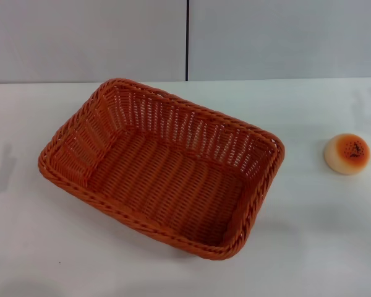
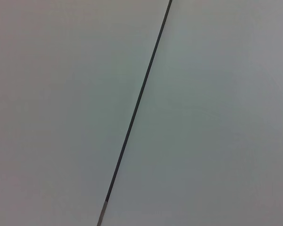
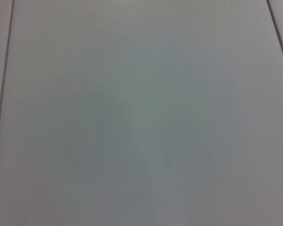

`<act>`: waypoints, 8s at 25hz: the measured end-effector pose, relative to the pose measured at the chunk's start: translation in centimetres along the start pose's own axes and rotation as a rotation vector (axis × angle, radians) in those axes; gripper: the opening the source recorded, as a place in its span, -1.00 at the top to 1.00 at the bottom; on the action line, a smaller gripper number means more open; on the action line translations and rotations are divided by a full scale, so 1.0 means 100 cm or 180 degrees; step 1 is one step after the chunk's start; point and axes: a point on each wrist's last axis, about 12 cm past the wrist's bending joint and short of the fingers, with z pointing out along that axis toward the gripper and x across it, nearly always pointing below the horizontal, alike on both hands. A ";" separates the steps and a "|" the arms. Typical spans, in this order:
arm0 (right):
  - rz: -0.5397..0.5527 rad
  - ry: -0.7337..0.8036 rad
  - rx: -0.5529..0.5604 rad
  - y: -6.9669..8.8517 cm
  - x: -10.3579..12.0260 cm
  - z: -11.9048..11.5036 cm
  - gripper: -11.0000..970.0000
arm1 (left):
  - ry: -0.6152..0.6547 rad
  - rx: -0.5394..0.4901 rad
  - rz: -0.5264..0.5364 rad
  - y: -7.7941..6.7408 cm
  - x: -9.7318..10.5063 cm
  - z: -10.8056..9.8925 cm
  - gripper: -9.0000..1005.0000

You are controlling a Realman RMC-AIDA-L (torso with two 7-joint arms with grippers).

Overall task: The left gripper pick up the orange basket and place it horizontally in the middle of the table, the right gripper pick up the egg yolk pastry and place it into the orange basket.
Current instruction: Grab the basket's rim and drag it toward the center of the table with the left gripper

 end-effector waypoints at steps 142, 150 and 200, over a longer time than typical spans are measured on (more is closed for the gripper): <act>0.0032 -0.0058 0.0341 -0.023 -0.007 -0.022 -0.14 | 0.4063 0.0965 0.1156 -0.098 -0.074 0.200 0.61; -0.0132 -0.0129 0.0276 -0.032 -0.014 -0.012 -0.13 | 0.4068 0.0570 0.0520 -0.071 -0.087 0.190 0.62; -0.0200 -0.0059 0.0214 -0.034 -0.013 -0.011 -0.07 | 0.3817 0.0555 -0.0535 -0.018 -0.103 0.142 -0.41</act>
